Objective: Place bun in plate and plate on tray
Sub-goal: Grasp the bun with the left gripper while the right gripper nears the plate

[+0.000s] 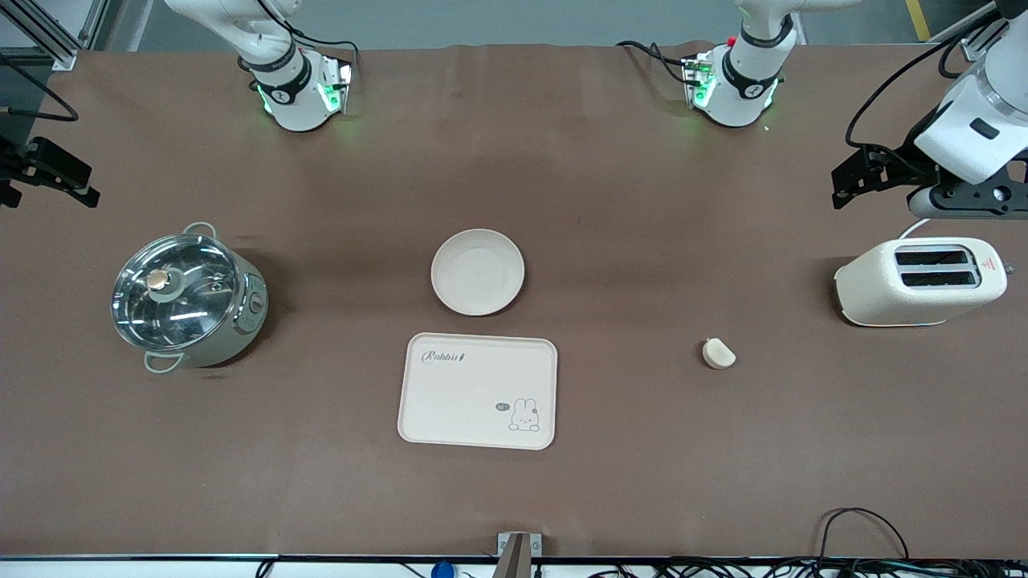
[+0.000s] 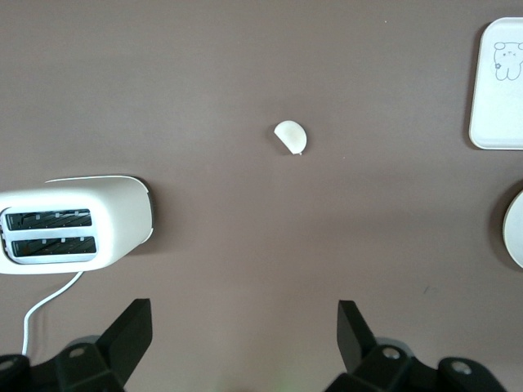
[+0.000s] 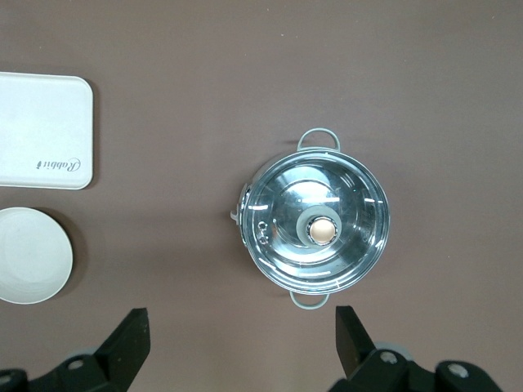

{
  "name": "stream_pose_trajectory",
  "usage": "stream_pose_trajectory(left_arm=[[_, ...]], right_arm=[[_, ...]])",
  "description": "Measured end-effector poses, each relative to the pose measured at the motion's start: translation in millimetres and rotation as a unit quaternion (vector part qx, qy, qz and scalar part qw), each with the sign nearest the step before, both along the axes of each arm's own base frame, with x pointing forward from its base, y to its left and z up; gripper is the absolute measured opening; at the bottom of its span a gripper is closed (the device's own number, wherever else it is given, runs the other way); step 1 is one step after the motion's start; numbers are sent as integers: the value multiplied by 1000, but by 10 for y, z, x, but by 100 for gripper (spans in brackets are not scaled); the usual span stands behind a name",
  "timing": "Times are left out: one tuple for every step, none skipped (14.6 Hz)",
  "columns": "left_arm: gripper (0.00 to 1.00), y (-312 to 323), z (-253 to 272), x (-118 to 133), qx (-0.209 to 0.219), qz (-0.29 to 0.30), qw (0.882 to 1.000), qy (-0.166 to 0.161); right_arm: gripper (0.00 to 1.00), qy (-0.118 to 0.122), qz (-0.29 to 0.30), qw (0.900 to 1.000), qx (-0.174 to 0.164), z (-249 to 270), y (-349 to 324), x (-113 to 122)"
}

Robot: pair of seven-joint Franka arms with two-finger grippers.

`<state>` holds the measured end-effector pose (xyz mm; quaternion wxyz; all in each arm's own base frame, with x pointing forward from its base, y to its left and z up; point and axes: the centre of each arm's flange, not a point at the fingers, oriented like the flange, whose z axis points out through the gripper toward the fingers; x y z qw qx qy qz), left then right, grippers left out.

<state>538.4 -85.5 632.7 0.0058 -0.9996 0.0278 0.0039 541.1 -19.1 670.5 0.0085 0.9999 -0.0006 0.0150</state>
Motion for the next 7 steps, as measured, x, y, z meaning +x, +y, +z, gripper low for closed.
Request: stream_pose_trajectory(left_arm=[[100,0,0,0,0,0,1000,0],[100,2,2,0,0,0,1000,0],[100,8,3,1,0,1,1000,0],[100,25,3,4,0,2,1000,0],[100,48,-8,14,0,4,1000,1],[100,69,-42,43,0,6,1000,4],[100,91,-106,111,-1,8,1000,9]], right_arm=[[100,0,0,1000,0,0,0,0],[100,0,0,1000,0,0,0,0],[100,0,0,1000,0,0,0,0],[100,0,0,1000,0,-1,0,0],[100,0,0,1000,0,-1,0,0],[100,0,0,1000,2,-2,3,0],[100,0,0,1000,4,-5,10,1]])
